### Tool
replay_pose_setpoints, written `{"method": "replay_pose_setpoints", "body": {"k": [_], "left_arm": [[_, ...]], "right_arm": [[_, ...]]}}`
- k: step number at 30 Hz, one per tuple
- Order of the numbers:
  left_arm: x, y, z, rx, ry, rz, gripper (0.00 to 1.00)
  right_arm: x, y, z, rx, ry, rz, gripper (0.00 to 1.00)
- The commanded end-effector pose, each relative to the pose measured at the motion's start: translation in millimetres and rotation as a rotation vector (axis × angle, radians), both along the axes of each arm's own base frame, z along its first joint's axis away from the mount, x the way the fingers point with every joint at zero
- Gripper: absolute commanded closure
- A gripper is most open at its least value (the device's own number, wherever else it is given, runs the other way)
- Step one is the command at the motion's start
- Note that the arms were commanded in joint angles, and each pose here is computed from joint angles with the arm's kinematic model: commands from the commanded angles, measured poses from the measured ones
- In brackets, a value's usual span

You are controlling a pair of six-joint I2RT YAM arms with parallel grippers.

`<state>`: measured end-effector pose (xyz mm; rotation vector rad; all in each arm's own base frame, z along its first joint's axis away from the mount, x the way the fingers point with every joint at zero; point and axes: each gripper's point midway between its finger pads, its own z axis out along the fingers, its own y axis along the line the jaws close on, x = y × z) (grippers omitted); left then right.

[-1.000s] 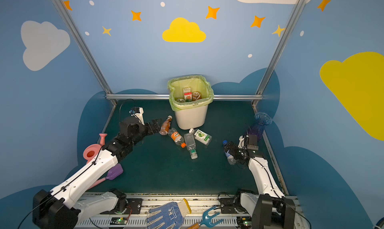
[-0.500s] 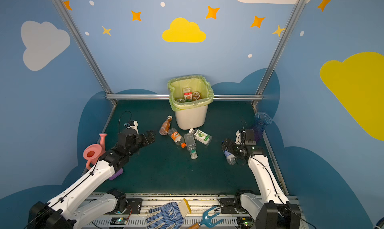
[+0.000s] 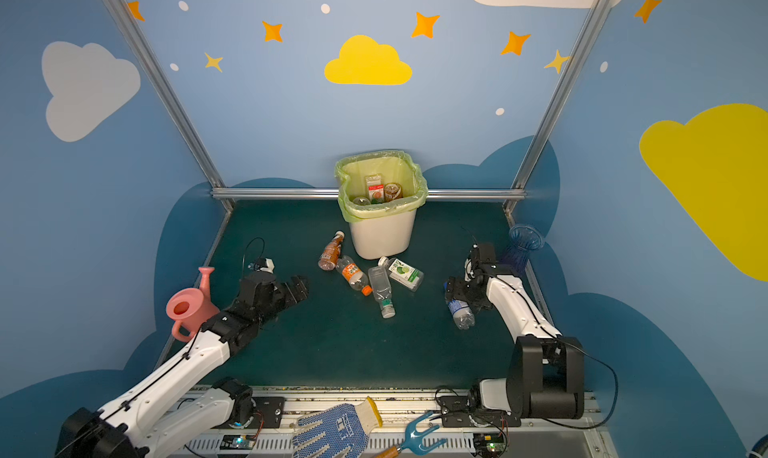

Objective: Throw the plastic bottles in the bin
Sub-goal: 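Grasp the blue-capped clear bottle with the right gripper and lift it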

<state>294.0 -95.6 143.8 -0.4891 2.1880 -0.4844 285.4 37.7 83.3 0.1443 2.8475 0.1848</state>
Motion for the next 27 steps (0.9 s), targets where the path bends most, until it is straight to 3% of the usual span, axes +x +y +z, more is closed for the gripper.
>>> {"method": "replay_pose_setpoints", "body": {"k": [1,10,19,27], "left_arm": [[-2.8,9.4,0.9,0.01,-0.014,0.04,0.0],[-8.0,17.6,-6.9,0.03,-0.001,0.062,0.0],[-9.5,21.2,-12.7,0.043,0.014,0.071,0.0],[-12.5,24.9,-18.1,0.048,0.027,0.083,0.0]], "right_arm": [[-3.0,6.0,-3.0,-0.045,0.032,0.074,0.09],[-4.8,9.6,-25.9,-0.138,0.155,0.139,0.23],[-2.8,10.6,-41.0,-0.226,0.239,0.178,0.26],[-1.3,10.9,-49.7,-0.263,0.281,0.197,0.44]]}}
